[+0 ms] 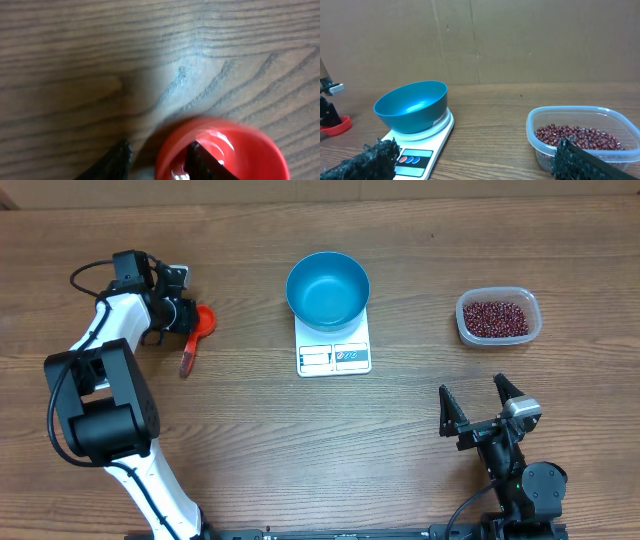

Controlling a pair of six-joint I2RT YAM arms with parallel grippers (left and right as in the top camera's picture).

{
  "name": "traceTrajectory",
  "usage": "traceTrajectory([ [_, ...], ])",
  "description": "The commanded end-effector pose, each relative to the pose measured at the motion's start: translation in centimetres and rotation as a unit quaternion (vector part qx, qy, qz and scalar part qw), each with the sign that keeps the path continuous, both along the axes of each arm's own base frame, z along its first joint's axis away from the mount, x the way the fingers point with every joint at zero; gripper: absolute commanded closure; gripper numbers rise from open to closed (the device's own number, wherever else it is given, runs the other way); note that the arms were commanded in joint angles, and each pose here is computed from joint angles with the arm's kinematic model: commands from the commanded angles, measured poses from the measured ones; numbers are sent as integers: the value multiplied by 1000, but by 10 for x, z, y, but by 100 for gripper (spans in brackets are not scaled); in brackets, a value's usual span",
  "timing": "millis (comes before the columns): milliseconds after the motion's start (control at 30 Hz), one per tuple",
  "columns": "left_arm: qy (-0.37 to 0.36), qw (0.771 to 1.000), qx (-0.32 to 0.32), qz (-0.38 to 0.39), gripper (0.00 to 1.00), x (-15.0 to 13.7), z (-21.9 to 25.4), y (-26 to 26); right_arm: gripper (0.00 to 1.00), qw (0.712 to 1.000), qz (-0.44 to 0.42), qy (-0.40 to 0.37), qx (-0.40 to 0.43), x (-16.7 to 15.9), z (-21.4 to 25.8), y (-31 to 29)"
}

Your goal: Scoop item into bowl and weigh 150g on scale

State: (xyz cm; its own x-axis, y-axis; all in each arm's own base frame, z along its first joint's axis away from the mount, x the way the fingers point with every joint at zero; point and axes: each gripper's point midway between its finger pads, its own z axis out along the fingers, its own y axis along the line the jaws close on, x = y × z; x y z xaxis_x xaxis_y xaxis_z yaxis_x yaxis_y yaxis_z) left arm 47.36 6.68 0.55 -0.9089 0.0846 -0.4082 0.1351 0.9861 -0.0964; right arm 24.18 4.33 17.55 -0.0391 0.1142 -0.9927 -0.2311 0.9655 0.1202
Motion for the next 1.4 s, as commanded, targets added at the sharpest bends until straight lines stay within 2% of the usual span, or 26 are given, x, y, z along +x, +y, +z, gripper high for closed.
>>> traceTrajectory([
  [0,8,1000,-5,-13,69,3,-13,-11,0,1000,-2,-3,-2,0,-2,0],
  [67,2,1000,-6,-12,76,6,-12,-13,0,1000,-2,-3,-2,0,-2,0],
  [133,-4,1000,-6,-13,94,9,-11,-16,0,1000,-2,-3,-2,0,-1,0],
  [167,-5,1000,-5,-14,96,10,-10,-17,0,1000,-2,-3,-2,0,-1,0],
  [300,-7,1000,-15,9,96,13,-6,-18,0,1000,-2,-3,-2,0,-1,0],
  [433,-14,996,-43,80,96,21,19,-12,0,1000,-2,-3,-2,0,-1,0],
  [533,-17,985,-76,155,96,25,54,-7,0,1000,-2,-3,-2,0,-1,0],
  [667,-16,956,-130,262,96,19,114,-7,0,1000,-2,-3,-2,0,-1,0],
  [900,4,899,-201,390,96,-28,191,-19,0,1000,-2,-3,-2,0,-1,0],
  [1167,42,880,-223,417,96,-80,227,-46,0,1000,-2,-3,-2,0,-1,0],
  [1367,84,879,-216,417,96,-98,221,-74,0,1000,-2,-3,-2,0,-1,0],
])
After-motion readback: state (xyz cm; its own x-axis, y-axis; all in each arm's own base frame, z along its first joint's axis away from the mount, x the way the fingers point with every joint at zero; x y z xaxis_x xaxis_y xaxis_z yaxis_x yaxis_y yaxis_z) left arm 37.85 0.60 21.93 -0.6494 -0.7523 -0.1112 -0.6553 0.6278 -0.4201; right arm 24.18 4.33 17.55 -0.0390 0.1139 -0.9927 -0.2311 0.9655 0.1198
